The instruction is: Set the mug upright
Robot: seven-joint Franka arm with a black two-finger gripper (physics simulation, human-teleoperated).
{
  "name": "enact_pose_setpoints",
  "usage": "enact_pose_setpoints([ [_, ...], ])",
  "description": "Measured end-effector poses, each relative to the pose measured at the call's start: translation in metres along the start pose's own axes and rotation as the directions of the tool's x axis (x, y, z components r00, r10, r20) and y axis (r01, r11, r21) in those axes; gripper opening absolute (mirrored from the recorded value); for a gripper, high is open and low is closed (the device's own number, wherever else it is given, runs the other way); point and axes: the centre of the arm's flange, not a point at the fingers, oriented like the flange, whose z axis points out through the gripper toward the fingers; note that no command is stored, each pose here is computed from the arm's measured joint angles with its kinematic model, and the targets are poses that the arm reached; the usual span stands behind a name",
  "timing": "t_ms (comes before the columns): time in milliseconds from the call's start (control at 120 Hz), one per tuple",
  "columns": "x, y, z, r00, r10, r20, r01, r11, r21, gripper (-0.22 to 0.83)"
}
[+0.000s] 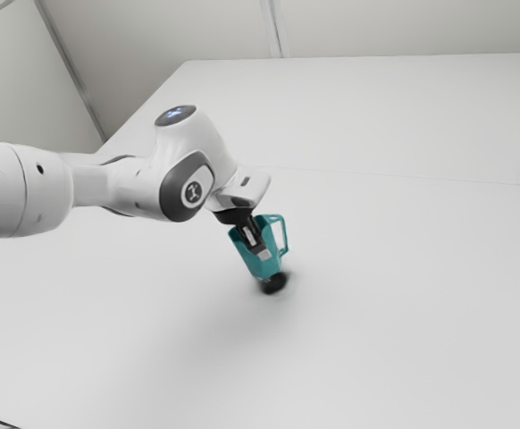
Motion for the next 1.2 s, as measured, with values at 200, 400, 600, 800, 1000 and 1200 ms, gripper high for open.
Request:
enact_pose_setpoints([
  [200, -0.008, -0.005, 0.005, 0.997, -0.025, 0.068, 0.02, 0.998, 0.064, -0.15],
  [400, -0.009, 0.0, 0.014, 0.991, -0.026, 0.135, 0.009, 0.993, 0.12, -0.15],
  [600, -0.01, -0.001, 0.034, 0.983, -0.068, 0.171, 0.045, 0.99, 0.137, -0.15],
  [800, -0.011, -0.001, 0.033, 0.98, -0.118, 0.162, 0.096, 0.985, 0.141, 0.18],
  [1000, -0.009, 0.0, 0.023, 0.979, -0.148, 0.14, 0.127, 0.981, 0.149, 0.45],
  [1200, -0.003, 0.002, -0.033, 0.985, -0.166, 0.046, 0.156, 0.971, 0.179, 0.55],
])
